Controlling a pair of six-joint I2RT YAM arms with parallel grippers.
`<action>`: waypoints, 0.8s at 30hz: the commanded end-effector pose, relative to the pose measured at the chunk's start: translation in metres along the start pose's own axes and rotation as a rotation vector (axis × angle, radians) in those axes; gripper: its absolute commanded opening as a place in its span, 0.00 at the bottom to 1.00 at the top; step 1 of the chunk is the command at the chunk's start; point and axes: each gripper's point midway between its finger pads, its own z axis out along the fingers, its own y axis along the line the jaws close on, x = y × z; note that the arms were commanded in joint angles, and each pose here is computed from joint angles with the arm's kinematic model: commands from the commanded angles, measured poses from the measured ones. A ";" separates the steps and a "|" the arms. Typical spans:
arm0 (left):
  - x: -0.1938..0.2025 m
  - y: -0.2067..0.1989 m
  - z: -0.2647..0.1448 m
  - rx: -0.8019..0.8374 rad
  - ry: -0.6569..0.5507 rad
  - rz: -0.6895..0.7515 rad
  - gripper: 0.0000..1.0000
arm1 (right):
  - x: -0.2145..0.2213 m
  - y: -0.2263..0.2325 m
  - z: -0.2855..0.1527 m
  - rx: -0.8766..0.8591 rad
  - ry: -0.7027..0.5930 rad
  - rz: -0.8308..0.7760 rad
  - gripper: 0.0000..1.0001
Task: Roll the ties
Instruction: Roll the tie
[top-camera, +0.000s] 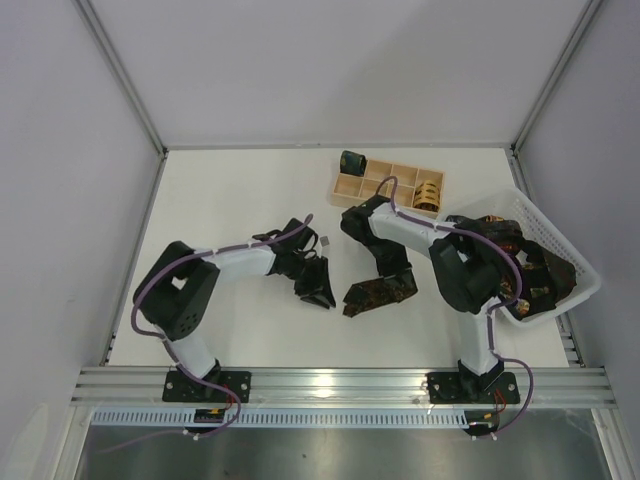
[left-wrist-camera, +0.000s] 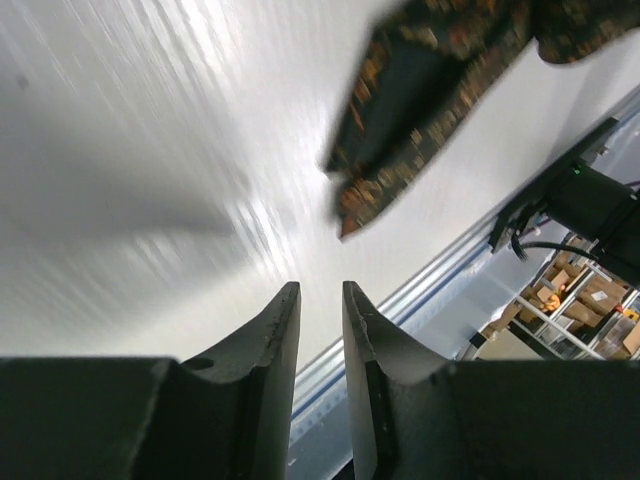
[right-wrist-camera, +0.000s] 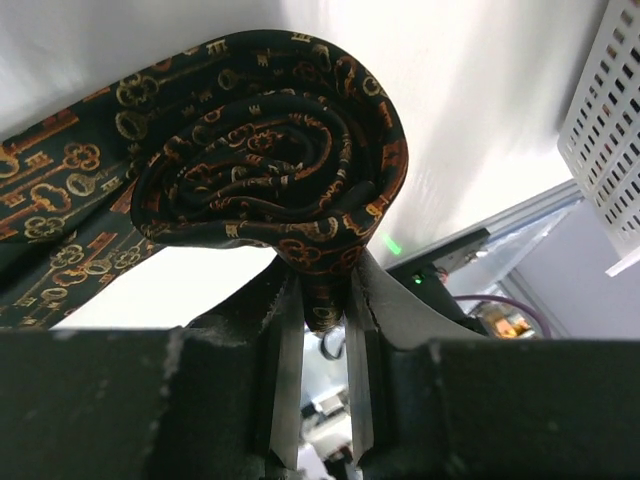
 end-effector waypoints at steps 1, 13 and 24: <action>0.007 -0.016 -0.020 0.034 -0.037 0.040 0.29 | -0.002 -0.009 -0.014 0.094 -0.012 0.039 0.00; -0.003 -0.010 -0.037 -0.004 -0.105 0.037 0.30 | -0.004 -0.006 -0.021 0.163 -0.064 0.033 0.00; -0.079 -0.028 -0.004 0.041 -0.178 -0.029 0.26 | -0.023 -0.038 -0.028 0.186 -0.113 0.042 0.00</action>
